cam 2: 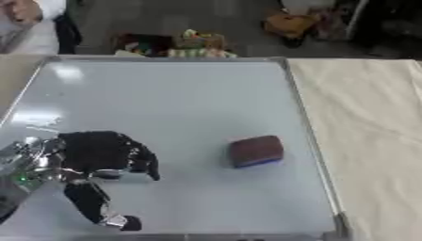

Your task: Wipe the whiteboard clean with a brush.

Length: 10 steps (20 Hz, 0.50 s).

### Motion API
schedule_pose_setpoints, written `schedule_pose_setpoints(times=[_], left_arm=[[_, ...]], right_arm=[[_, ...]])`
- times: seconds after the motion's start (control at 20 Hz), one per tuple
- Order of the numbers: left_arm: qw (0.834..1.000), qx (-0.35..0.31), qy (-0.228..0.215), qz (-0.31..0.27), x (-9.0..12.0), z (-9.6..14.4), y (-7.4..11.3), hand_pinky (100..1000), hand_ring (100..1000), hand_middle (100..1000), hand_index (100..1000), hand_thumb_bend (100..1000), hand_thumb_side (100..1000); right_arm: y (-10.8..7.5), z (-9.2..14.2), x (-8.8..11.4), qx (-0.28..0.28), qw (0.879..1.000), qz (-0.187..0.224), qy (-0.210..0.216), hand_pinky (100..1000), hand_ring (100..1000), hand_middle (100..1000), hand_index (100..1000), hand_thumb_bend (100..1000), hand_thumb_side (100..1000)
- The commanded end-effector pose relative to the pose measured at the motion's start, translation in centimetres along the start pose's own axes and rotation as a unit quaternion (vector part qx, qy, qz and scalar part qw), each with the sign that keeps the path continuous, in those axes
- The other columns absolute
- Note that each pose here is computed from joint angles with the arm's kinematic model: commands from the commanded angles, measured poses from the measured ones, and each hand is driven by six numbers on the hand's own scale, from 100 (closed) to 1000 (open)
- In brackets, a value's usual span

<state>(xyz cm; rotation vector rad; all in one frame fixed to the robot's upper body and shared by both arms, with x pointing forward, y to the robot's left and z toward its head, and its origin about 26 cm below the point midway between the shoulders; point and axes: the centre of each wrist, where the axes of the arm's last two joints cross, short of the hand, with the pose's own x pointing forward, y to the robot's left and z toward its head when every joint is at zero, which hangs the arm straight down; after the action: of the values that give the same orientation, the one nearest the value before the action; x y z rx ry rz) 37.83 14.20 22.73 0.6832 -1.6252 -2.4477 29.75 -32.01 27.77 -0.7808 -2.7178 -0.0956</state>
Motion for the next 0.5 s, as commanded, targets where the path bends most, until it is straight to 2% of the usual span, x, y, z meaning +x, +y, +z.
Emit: schedule_pose_setpoints(times=[0.05,0.3,0.45,0.5], left_arm=[[1.0,0.018,0.006,-0.006,-0.2,0.7,0.9,614,784,736,824,493,911],[0.998,0.057,0.011,-0.004,0.0,1.2,1.6,591,764,712,821,423,891],[0.992,0.121,0.021,-0.03,0.7,2.4,3.3,570,744,693,797,288,862],[0.987,0.153,0.028,-0.044,0.9,3.1,4.0,567,740,689,790,272,860]], right_arm=[[-0.4,-0.9,0.6,-0.002,1.0,0.001,-0.02,829,790,775,860,100,1000],[-0.4,-0.9,0.6,-0.002,1.0,0.002,-0.019,828,790,775,860,100,1000],[-0.4,-0.9,0.6,-0.003,1.0,0.002,-0.019,824,789,775,860,100,1000],[-0.4,-0.9,0.6,-0.002,1.0,0.003,-0.019,823,790,775,860,100,1000]])
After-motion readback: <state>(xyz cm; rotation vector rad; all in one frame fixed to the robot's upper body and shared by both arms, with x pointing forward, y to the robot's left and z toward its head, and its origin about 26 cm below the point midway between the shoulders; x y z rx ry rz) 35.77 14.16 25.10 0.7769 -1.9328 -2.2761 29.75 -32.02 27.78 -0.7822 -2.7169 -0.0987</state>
